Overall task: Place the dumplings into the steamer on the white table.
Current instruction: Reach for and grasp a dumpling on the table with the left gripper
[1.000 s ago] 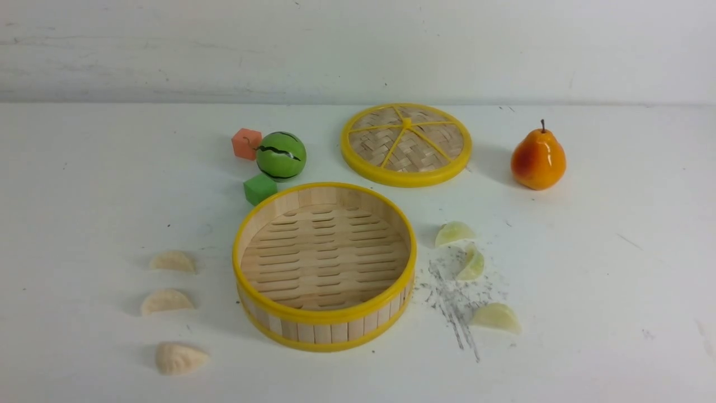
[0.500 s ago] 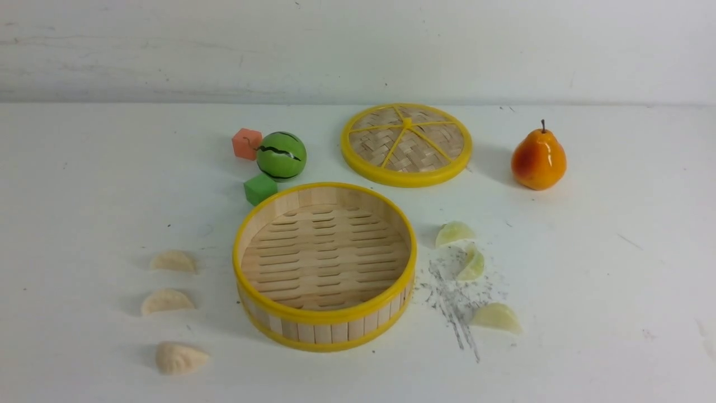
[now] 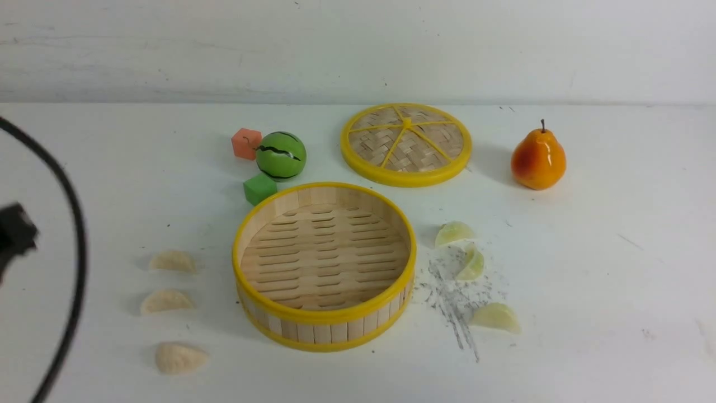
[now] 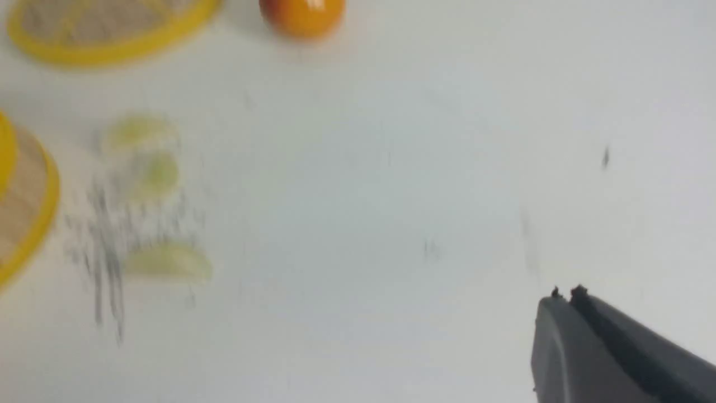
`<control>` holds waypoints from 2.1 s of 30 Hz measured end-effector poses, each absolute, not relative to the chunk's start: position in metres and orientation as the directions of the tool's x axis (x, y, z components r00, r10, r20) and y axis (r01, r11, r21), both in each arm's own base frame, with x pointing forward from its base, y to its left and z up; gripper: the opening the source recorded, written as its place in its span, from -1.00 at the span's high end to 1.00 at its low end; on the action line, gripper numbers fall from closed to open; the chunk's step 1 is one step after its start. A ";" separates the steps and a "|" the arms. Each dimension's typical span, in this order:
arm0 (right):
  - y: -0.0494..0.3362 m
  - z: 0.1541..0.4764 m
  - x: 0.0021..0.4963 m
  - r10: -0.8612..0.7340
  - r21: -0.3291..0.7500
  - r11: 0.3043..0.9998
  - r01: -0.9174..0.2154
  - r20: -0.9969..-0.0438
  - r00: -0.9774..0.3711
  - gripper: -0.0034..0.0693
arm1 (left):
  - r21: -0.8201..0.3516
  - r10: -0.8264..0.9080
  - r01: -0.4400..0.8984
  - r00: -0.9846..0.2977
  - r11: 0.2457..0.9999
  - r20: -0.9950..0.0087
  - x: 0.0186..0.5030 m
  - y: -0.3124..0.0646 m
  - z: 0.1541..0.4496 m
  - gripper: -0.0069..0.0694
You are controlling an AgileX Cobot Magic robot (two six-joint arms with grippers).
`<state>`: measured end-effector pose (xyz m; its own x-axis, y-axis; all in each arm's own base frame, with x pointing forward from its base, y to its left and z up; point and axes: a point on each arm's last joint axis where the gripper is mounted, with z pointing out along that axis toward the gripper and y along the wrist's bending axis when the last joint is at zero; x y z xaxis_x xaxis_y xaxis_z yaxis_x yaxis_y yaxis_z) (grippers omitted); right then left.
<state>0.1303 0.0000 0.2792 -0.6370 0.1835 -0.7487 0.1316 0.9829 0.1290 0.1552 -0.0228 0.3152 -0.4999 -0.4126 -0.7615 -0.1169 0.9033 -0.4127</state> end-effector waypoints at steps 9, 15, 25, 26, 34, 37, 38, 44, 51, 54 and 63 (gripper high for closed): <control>0.037 0.250 0.158 -0.019 0.296 0.926 -0.236 -0.587 -0.809 0.92 | -0.318 -0.173 -0.042 -0.902 0.947 -0.395 0.201 -0.063 0.264 0.86; 0.051 0.247 0.175 -0.030 0.401 0.847 -0.350 -0.620 -0.784 0.92 | -0.346 -0.136 -0.020 -0.940 0.938 -0.313 0.218 -0.073 0.243 0.86; 0.089 0.230 0.171 -0.289 0.389 0.757 -0.525 -0.521 -0.803 0.91 | -0.405 -0.317 -0.124 -0.832 0.906 -0.454 0.247 -0.073 0.266 0.85; 0.093 0.229 0.168 -0.326 0.375 0.748 -0.547 -0.511 -0.796 0.91 | -0.403 -0.331 -0.131 -0.812 0.906 -0.480 0.253 -0.072 0.270 0.85; 0.108 0.225 0.157 -0.453 0.304 0.724 -0.619 -0.468 -0.759 0.91 | -0.290 -0.410 -0.292 -0.714 0.911 -0.568 0.313 -0.065 0.268 0.56; 0.107 0.225 0.160 -0.439 0.290 0.740 -0.607 -0.475 -0.763 0.91 | -0.248 -0.467 -0.397 -0.697 0.883 -0.545 0.338 -0.064 0.253 0.20; 0.107 0.225 0.160 -0.431 0.290 0.746 -0.600 -0.476 -0.767 0.91 | -0.245 -0.492 -0.431 -0.686 0.868 -0.536 0.346 -0.064 0.247 0.05; 0.107 0.225 0.161 -0.417 0.295 0.752 -0.589 -0.480 -0.772 0.91 | -0.255 -0.597 -0.550 -0.635 0.795 -0.490 0.377 -0.068 0.212 -0.52; 0.108 0.226 0.161 -0.396 0.318 0.752 -0.577 -0.481 -0.782 0.91 | -0.241 -0.671 -0.645 -0.582 0.725 -0.460 0.397 -0.070 0.176 -0.66; 0.109 0.227 0.161 -0.379 0.337 0.752 -0.566 -0.482 -0.790 0.91 | -0.243 -0.676 -0.649 -0.580 0.721 -0.455 0.401 -0.071 0.169 -0.60; 0.111 0.230 0.162 -0.358 0.354 0.751 -0.557 -0.491 -0.794 0.90 | -0.188 -0.626 -0.621 -0.626 0.761 -0.465 0.401 -0.070 0.163 0.21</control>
